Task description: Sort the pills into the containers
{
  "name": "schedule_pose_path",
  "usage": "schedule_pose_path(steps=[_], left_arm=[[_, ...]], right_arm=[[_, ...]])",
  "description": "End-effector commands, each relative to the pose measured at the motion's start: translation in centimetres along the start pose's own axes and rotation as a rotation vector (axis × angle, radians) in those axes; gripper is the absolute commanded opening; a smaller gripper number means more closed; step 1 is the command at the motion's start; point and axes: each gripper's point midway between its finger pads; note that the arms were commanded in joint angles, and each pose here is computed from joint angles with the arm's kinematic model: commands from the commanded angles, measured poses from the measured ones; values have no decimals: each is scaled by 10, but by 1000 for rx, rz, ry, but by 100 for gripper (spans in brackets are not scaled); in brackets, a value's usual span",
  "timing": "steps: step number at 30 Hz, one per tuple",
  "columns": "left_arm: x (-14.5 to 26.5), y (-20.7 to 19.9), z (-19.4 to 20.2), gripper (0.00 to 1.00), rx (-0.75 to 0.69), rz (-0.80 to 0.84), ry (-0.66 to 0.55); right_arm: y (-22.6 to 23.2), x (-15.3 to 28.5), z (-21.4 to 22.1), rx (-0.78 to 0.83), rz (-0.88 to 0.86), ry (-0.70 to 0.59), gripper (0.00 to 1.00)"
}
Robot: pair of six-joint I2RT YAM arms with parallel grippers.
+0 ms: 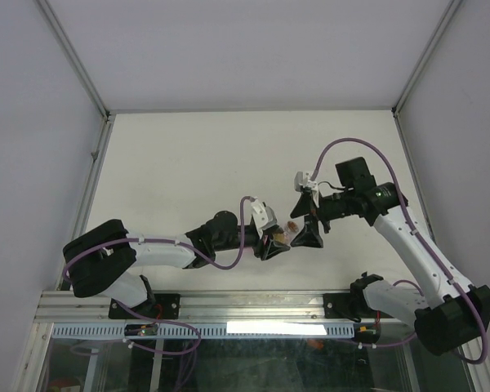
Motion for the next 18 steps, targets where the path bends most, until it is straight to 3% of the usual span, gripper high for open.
schedule_pose_path(steps=[1, 9, 14, 18], left_arm=[[1, 4, -29, 0, -69, -40, -96], [0, 5, -29, 0, -71, -41, -104], [-1, 5, -30, 0, -72, -42, -103], [0, 5, -30, 0, -72, -43, -108]], right_arm=[[-21, -4, 2, -81, 71, 4, 95], [-25, -11, 11, -145, 54, 24, 88], [-23, -12, 12, -158, 47, 22, 76], [-22, -15, 12, -163, 32, 22, 60]])
Point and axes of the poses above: each gripper's point midway between its finger pads, its own x axis back along the fingers, its own y axis along the line the jaws close on, z = x × y, and after that the axes turned 15 degrees about x, right-handed
